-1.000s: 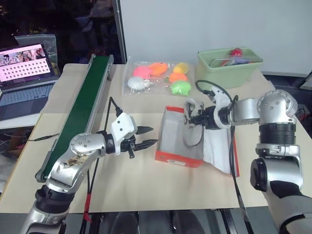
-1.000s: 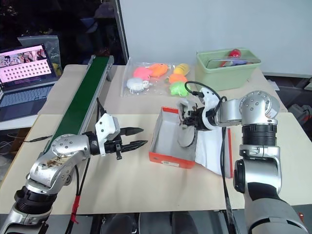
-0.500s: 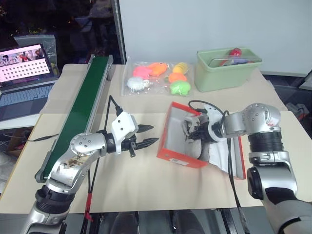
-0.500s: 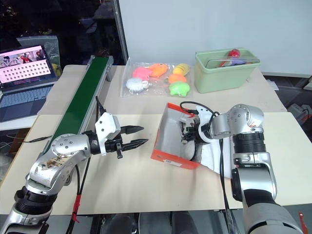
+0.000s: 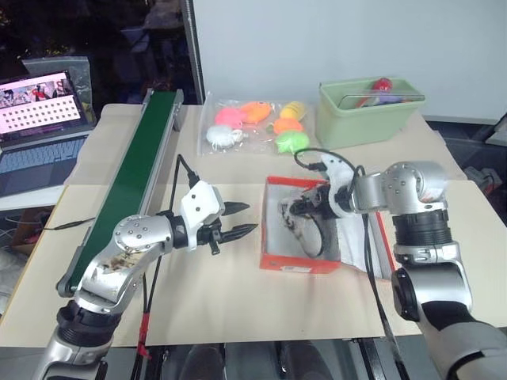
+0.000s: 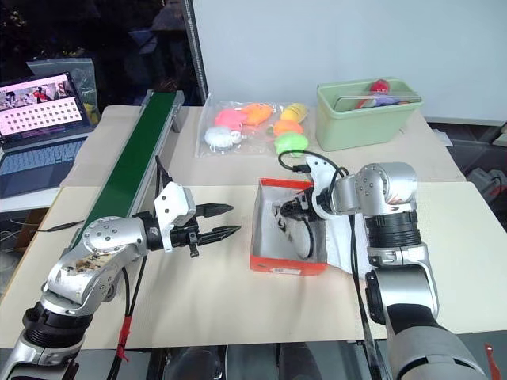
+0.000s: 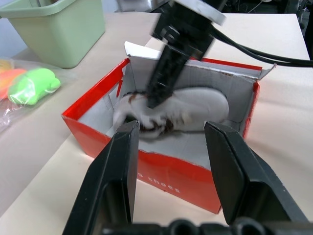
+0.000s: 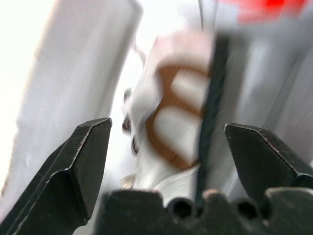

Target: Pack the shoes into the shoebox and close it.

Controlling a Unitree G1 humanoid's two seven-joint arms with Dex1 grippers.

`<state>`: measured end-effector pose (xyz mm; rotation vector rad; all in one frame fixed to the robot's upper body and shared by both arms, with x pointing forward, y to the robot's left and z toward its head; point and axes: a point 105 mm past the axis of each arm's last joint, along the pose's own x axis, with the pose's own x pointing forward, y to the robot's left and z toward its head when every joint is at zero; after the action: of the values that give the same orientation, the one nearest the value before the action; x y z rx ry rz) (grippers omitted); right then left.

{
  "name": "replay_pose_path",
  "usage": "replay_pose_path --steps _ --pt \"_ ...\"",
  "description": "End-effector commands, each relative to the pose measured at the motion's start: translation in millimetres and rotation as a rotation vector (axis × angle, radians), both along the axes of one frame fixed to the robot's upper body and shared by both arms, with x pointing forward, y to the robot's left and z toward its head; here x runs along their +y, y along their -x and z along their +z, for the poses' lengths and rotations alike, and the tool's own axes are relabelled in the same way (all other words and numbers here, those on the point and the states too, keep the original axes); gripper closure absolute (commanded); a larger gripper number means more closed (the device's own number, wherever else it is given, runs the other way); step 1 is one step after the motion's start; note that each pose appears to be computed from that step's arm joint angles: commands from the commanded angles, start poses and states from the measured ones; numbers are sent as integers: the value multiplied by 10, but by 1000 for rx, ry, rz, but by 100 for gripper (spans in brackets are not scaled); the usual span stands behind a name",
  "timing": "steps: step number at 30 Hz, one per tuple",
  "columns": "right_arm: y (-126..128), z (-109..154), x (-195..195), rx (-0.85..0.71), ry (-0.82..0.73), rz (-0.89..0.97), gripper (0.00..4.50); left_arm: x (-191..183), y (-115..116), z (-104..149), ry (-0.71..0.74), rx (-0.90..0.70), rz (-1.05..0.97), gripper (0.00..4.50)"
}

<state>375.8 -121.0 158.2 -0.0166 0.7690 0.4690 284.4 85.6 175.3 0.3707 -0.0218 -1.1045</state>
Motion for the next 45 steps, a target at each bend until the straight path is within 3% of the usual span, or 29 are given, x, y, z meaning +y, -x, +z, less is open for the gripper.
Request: replay_pose_path --steps 1,6,12,16,21,24,28,38,40,45 --pt "-74 340 95 -189 24 62 12 -43 28 129 12 -46 -25 227" --pt "-80 579 233 -314 -6 118 12 124 -130 117 49 -36 93 227" --pt "-23 957 421 -551 -155 222 12 643 -527 269 205 -71 482 227" --pt "232 1035 561 -631 -307 350 12 1130 -648 365 299 -95 768 227" --pt "437 747 589 -635 -359 416 12 1665 -612 336 271 -134 1020 227" --pt "547 564 633 -632 -346 466 0 1817 -563 290 249 -135 1071 155" --pt "663 410 682 -650 -377 508 0 1906 -495 249 246 -131 1103 2" --pt "874 234 798 -715 -337 661 0 2000 -392 80 210 -83 1152 2" --pt "872 162 814 -748 -257 692 0 1998 -390 -29 186 -20 1158 2" --pt "876 84 844 -705 -250 712 0 2007 -401 -111 187 31 1173 2"
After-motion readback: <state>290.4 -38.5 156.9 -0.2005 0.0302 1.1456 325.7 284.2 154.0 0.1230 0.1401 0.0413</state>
